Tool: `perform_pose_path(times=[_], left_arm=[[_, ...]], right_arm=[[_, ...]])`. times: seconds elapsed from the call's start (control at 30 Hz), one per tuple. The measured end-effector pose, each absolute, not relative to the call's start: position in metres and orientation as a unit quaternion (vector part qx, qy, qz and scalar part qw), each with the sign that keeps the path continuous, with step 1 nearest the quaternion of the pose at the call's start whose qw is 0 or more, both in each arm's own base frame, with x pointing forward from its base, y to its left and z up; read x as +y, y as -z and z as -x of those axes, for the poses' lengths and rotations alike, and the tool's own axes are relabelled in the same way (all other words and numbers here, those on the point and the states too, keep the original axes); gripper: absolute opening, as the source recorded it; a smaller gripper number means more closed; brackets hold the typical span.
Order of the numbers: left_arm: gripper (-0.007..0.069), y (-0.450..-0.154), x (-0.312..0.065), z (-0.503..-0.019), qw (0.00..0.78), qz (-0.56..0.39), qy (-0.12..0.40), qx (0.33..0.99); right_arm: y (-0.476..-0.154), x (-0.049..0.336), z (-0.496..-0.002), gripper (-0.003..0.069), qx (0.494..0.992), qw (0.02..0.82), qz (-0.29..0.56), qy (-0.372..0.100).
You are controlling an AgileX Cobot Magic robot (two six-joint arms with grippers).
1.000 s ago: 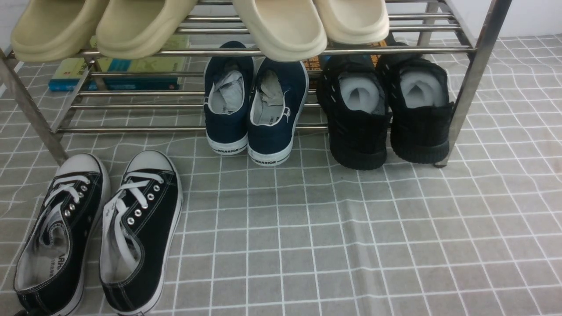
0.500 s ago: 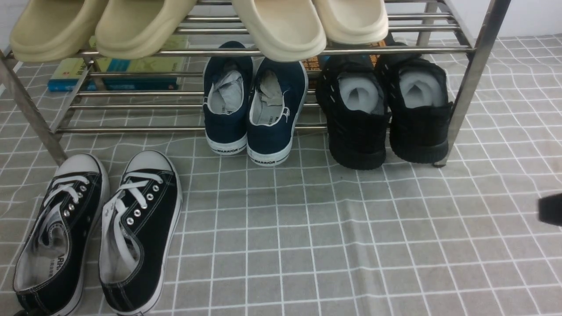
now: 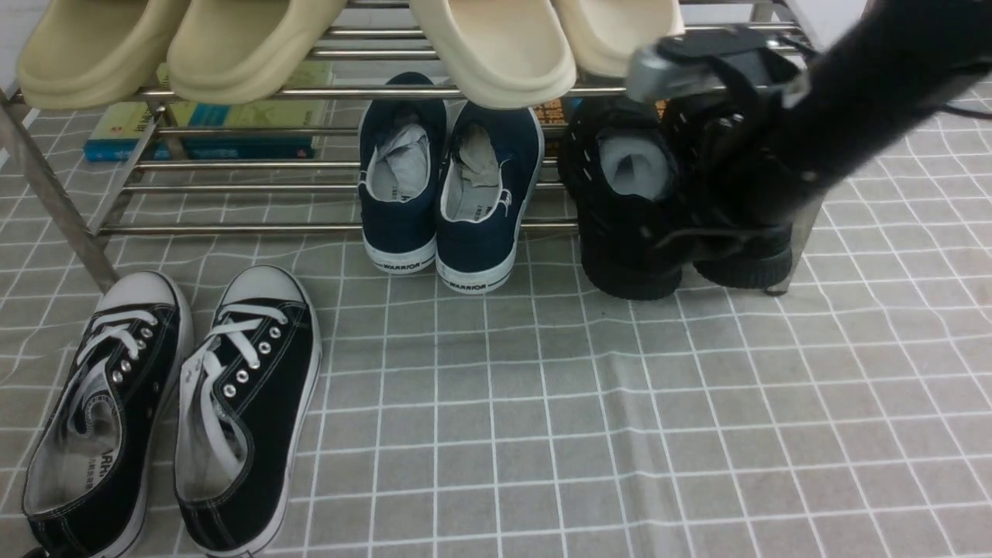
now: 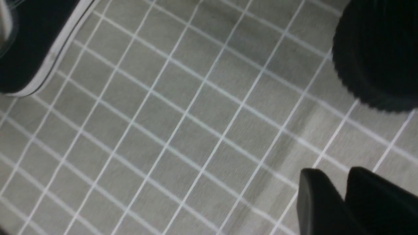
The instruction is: Take the shoes off the shelf with your hand from the grey coffee tablecloth.
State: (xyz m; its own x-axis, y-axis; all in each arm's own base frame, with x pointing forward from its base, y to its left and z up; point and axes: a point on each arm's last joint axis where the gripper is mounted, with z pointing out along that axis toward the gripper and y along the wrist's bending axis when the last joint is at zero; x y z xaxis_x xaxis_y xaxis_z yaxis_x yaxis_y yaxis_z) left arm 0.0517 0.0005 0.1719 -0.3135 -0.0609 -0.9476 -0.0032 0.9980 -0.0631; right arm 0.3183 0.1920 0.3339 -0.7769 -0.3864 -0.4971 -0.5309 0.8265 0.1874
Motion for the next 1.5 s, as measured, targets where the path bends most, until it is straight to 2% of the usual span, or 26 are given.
perform_pose_path(times=[0.07, 0.17, 0.33, 0.47, 0.6, 0.67, 0.77, 0.8, 0.83, 0.87, 0.93, 0.97, 1.1, 1.3, 1.5], left_arm=[[0.0148, -0.172, 0.001, -0.052, 0.586, 0.020, 0.025, 0.810], [0.0148, -0.172, 0.001, -0.052, 0.586, 0.020, 0.025, 0.810], [0.0151, -0.172, 0.001, -0.052, 0.586, 0.020, 0.025, 0.810], [0.0152, -0.172, 0.001, -0.052, 0.586, 0.020, 0.025, 0.810], [0.0155, -0.172, 0.001, -0.052, 0.586, 0.020, 0.024, 0.810], [0.0160, -0.172, 0.001, -0.052, 0.586, 0.019, 0.024, 0.810], [0.0160, -0.172, 0.001, -0.052, 0.586, 0.019, 0.024, 0.810], [0.0160, -0.172, 0.001, -0.052, 0.586, 0.019, 0.024, 0.810], [0.0160, -0.172, 0.001, -0.052, 0.586, 0.019, 0.024, 0.810], [0.0160, -0.172, 0.001, -0.052, 0.586, 0.019, 0.024, 0.810], [0.0160, -0.172, 0.001, -0.052, 0.586, 0.019, 0.023, 0.810], [0.0160, -0.172, 0.001, -0.052, 0.586, 0.019, 0.023, 0.810], [0.0160, -0.172, 0.001, -0.052, 0.586, 0.019, 0.023, 0.810], [0.0160, -0.172, 0.001, -0.052, 0.586, 0.019, 0.023, 0.810], [0.0160, -0.172, 0.001, -0.052, 0.586, 0.019, 0.023, 0.810]], right_arm=[[-0.333, 0.209, -0.333, 0.0203, 0.931, 0.238, 0.250, -0.118], [-0.329, 0.222, -0.348, 0.0255, 0.935, 0.252, 0.237, -0.084], [-0.312, 0.225, -0.370, 0.0372, 0.938, 0.263, 0.226, -0.022], [-0.303, 0.225, -0.377, 0.0445, 0.935, 0.265, 0.234, 0.004], [-0.294, 0.228, -0.382, 0.0463, 0.936, 0.263, 0.236, 0.005], [-0.286, 0.231, -0.386, 0.0443, 0.935, 0.262, 0.237, 0.004], [-0.278, 0.233, -0.388, 0.0363, 0.937, 0.256, 0.238, 0.004], [-0.277, 0.233, -0.389, 0.0321, 0.937, 0.255, 0.238, 0.004], [-0.275, 0.234, -0.389, 0.0232, 0.938, 0.251, 0.238, 0.004], [-0.275, 0.233, -0.388, 0.0188, 0.939, 0.248, 0.238, 0.004], [-0.276, 0.232, -0.386, 0.0043, 0.943, 0.239, 0.233, 0.003], [-0.277, 0.232, -0.383, 0.0012, 0.946, 0.232, 0.229, 0.002], [-0.295, 0.233, -0.359, 0.0001, 0.956, 0.189, 0.225, 0.004], [-0.332, 0.247, -0.318, 0.0001, 0.950, 0.196, 0.240, -0.024], [-0.334, 0.254, -0.289, 0.0003, 0.954, 0.180, 0.237, -0.040]])
